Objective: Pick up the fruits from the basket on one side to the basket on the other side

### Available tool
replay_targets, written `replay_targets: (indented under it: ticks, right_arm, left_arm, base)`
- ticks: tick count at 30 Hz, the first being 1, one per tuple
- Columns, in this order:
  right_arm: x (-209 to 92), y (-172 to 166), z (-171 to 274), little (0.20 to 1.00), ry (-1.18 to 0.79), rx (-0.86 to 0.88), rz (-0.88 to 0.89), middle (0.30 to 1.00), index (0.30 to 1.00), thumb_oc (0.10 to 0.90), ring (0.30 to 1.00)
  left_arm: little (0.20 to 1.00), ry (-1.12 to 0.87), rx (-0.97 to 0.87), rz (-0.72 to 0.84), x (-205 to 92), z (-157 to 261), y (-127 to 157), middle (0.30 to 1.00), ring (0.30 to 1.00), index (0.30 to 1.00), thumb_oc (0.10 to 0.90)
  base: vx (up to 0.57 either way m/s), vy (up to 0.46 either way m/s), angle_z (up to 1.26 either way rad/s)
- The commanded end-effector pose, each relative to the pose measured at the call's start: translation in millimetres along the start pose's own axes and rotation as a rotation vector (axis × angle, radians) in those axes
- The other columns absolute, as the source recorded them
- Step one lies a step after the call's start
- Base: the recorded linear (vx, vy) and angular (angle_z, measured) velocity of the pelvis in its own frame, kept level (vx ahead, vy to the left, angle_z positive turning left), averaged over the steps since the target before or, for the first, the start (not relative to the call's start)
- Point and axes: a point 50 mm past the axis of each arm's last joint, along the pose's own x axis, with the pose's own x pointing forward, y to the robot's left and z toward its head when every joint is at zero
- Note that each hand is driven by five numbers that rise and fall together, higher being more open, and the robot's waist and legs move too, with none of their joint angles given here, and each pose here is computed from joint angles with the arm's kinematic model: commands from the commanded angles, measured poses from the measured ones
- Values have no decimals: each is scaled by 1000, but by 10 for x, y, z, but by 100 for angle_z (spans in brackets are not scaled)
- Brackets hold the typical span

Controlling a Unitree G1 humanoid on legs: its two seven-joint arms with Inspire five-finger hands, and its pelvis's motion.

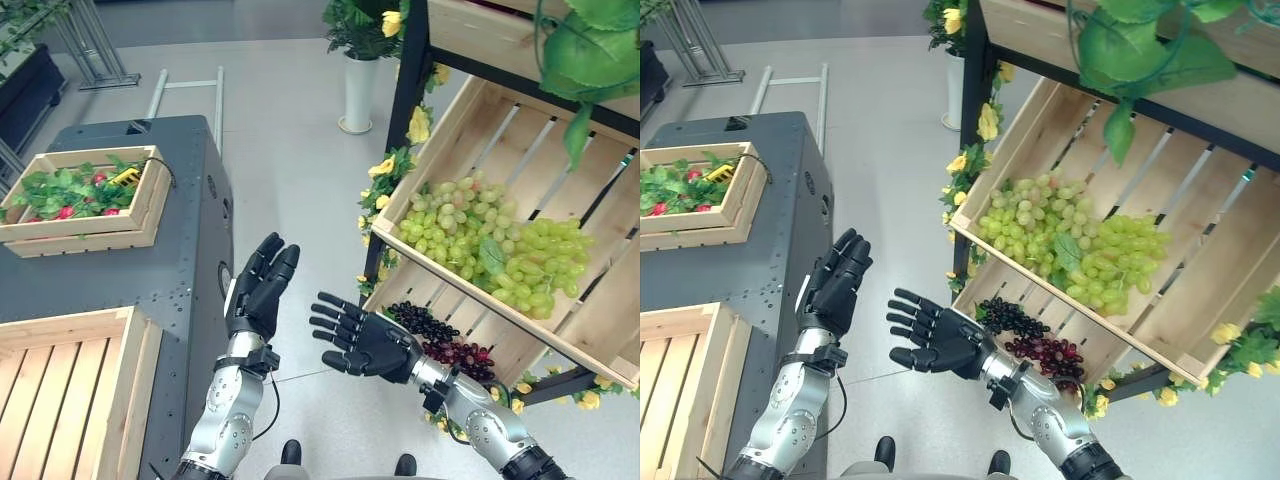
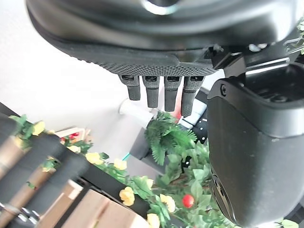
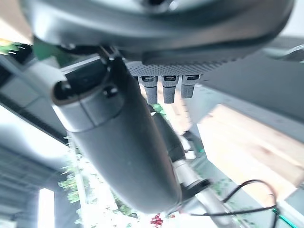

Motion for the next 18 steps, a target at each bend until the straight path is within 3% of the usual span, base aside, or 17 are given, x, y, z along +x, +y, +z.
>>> replay_targets:
  ticks: [1, 6, 10, 18]
  right_arm:
    - [76, 77, 160, 900, -154, -75, -2, 900, 900, 800, 900]
    - [-192, -243, -175, 900, -66, -37, -292, 900, 900, 800, 900]
    - [-357, -438, -415, 900, 78, -62, -436, 900, 900, 800, 900]
    - [-602, -746, -752, 900, 307, -31, -674, 900, 900, 800, 900]
  left_arm:
    - [900, -95, 129, -146, 107, 194, -89, 900, 900, 900, 800]
    - [900, 23, 187, -86, 64, -11, 188, 900, 900, 900, 800]
    - [900, 189, 206, -85, 35, -307, 295, 900, 900, 900, 800]
    - [900, 557, 329, 73, -230, -1045, 567, 900, 900, 900, 800]
  base:
    - [-5, -32, 22]
    - [-41, -150, 22]
    - [-125, -341, 64]
    - [-138, -295, 17]
